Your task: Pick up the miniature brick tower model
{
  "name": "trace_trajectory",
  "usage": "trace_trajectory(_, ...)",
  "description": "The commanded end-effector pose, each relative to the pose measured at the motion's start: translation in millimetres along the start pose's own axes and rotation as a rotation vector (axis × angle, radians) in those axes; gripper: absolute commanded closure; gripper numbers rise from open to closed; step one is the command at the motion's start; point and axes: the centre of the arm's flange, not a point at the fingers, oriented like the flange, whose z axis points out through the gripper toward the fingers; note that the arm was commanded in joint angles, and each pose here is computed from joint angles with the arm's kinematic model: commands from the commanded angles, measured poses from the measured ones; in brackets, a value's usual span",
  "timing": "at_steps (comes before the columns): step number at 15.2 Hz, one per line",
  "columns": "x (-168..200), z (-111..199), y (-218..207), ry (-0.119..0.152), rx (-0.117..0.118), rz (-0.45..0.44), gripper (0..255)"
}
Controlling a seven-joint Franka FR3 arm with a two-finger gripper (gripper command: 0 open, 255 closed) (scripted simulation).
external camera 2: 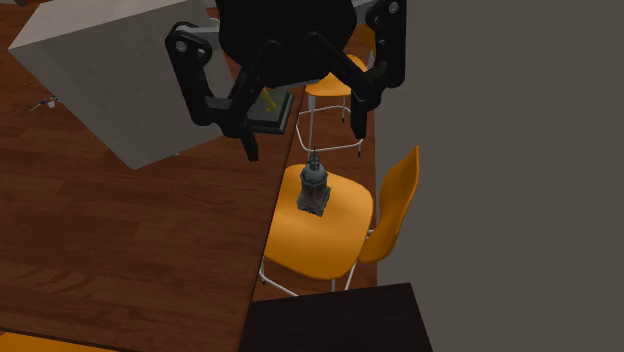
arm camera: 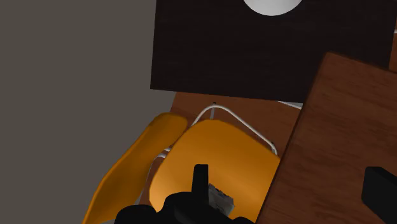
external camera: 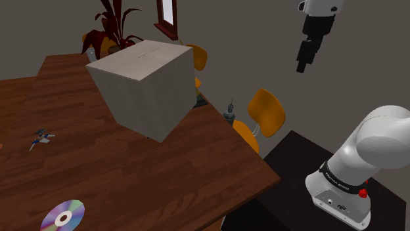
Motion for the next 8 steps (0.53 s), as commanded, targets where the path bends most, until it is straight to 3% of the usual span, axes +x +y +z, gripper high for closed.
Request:
trace_trajectory(1, 0.0, 0.0, 0.0, 0.000, 0.000, 0.000, 0)
trace_trajectory(8, 80.7, 54.8, 17.7, -0.051, 0.009, -0.051, 0)
